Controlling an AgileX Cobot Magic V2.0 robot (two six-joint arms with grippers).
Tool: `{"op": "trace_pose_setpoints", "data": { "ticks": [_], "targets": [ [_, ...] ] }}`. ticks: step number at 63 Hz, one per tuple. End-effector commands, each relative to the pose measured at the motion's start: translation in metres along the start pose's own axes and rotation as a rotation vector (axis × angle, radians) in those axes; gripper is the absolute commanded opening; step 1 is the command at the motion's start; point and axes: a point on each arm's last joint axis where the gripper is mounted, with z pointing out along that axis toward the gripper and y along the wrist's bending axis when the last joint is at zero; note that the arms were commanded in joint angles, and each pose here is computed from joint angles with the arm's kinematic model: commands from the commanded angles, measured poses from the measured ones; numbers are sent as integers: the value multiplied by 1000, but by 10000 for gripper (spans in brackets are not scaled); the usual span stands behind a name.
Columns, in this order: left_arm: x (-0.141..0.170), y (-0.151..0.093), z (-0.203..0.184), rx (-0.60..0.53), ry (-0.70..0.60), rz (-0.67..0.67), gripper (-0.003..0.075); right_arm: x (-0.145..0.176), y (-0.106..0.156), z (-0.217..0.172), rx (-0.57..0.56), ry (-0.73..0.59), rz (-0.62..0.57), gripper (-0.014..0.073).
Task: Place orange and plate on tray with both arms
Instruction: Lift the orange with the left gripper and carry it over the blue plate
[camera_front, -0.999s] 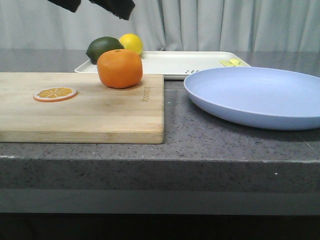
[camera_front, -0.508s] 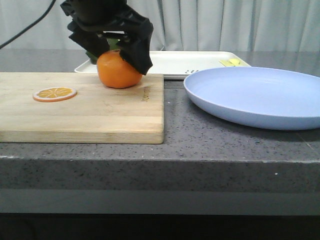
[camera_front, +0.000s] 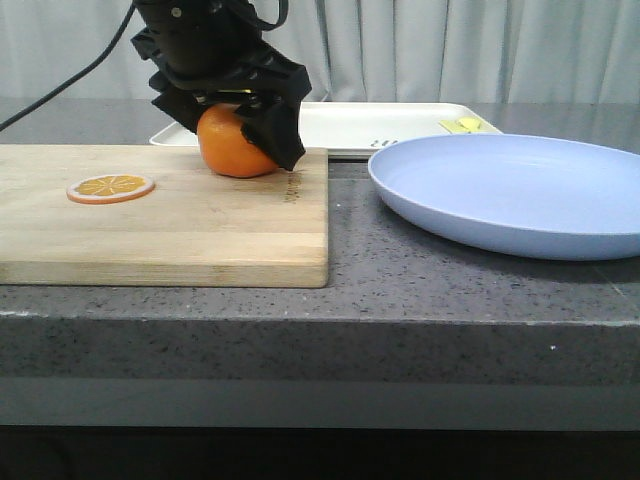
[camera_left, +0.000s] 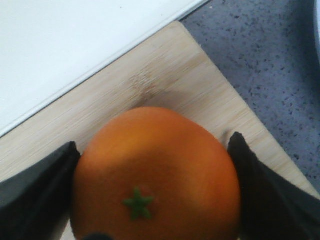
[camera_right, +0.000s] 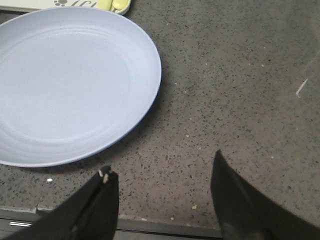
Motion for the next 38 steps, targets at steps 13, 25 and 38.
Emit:
{"op": "trace_pose_setpoints", "data": {
  "ticks": [13,25,38],
  "targets": [
    [-42,-15,-61,29,-164,12,423,-13,-1,-4,6,-78,-1,433],
    [-64,-56,-83,96,-254,88,423,-13,-1,-4,6,-78,-1,433],
    [-79,-109,-71,174,-287,168,423,-13,-1,-4,6,-77,-1,433]
  ]
}}
